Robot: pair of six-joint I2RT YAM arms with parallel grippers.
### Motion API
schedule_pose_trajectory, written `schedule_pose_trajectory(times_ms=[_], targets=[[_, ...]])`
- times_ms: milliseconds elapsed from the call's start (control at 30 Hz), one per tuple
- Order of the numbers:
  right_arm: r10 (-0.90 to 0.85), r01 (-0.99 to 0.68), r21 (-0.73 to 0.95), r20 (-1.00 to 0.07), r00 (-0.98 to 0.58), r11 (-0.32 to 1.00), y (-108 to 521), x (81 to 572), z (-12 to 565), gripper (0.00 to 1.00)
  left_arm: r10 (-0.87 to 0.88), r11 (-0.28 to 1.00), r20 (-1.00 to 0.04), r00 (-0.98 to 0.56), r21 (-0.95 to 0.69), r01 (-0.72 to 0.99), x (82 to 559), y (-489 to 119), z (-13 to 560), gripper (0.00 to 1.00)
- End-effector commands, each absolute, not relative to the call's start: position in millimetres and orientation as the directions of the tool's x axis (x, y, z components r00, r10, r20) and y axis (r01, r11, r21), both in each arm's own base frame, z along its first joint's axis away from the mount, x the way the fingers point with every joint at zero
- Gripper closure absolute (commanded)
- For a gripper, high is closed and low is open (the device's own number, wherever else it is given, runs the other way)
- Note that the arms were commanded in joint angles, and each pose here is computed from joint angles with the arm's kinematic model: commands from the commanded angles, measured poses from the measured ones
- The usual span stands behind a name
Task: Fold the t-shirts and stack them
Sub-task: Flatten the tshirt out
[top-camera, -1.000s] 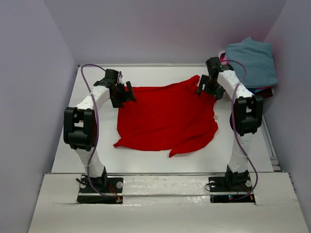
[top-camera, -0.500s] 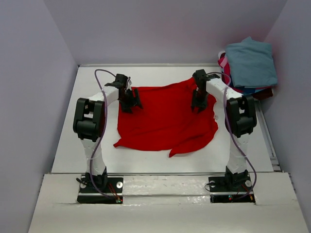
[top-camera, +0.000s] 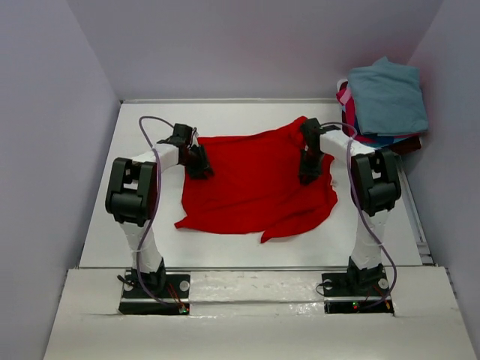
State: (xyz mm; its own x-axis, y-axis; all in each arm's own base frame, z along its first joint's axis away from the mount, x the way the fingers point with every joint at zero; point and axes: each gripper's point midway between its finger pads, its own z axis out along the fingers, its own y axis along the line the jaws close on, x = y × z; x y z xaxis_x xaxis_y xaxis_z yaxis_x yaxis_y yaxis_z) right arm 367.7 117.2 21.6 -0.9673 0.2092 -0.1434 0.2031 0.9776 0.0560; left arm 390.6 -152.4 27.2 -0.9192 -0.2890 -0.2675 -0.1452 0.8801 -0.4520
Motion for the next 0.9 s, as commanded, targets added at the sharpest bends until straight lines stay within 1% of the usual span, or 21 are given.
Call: schedule_pose_trajectory(times_ms=[0,133,267,433,700,867], targets=[[0.195,0.189,0.054,-0.137,-0.971,0.98,112,356,18,0.7,-0.328,0.886,-0.172,-0.929,-0.397,-0.239,350,-129,10,0.53],[0.206,0.199,0.061,-0.138,-0.969,0.978,112,348,20,0.71,-0.36,0.875,-0.177,-0.916,-0.404,-0.266,341,-120,17,0.55],[0.177,0.171,0.073,-0.087,-0.98,0.983,121,326,12,0.71,-0.385,0.867,-0.175,-0.906,-0.404,-0.291,331,-110,21,0.57],[0.14,0.136,0.076,-0.051,-0.989,0.988,132,297,9,0.72,-0.397,0.858,-0.156,-0.904,-0.413,-0.305,314,-104,22,0.6],[0.082,0.081,0.076,-0.005,-0.997,0.994,148,250,14,0.73,-0.42,0.846,-0.142,-0.896,-0.418,-0.33,288,-93,26,0.61],[0.085,0.085,0.078,0.011,-0.996,0.993,150,226,20,0.73,-0.425,0.841,-0.131,-0.896,-0.424,-0.337,274,-91,30,0.61]])
